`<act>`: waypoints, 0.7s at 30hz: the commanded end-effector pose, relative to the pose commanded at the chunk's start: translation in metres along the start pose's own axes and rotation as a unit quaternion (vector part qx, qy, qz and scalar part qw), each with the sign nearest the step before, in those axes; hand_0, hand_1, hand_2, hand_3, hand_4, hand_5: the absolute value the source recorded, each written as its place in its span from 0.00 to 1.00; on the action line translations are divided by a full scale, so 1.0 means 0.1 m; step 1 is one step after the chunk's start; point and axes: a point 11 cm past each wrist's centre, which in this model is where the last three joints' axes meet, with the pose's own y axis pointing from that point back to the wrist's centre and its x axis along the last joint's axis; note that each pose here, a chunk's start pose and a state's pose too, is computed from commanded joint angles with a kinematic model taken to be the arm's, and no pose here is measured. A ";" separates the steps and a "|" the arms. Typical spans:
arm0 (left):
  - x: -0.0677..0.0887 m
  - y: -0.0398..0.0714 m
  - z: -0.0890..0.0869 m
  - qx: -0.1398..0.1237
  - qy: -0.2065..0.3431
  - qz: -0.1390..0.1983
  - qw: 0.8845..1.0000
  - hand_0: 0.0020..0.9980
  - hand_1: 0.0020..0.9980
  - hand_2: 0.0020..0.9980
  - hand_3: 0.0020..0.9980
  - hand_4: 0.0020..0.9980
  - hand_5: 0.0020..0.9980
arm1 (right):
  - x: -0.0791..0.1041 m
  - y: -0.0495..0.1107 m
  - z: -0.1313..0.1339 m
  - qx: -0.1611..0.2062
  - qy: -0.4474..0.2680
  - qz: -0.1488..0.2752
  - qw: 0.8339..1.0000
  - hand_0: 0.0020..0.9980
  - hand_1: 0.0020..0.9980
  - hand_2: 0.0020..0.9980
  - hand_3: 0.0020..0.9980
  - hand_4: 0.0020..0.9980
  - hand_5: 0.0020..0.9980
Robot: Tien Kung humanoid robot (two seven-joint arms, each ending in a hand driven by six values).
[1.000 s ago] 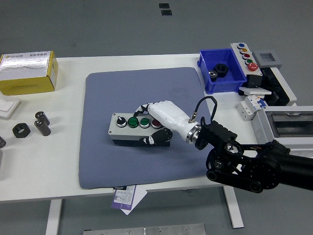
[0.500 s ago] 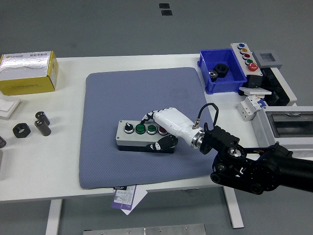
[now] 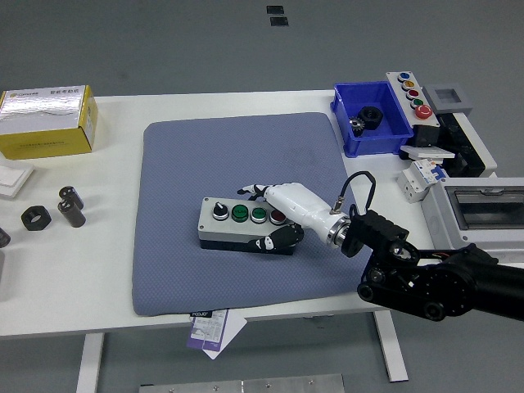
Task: Pick up the button,place it on the desk,press the button,press the button
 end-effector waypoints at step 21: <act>0.00 0.00 -0.01 0.001 -0.001 0.000 1.000 0.63 0.52 0.52 0.69 0.74 0.19 | 0.12 0.04 0.00 0.002 -0.060 -0.012 0.998 0.71 0.78 0.96 1.00 0.43 0.00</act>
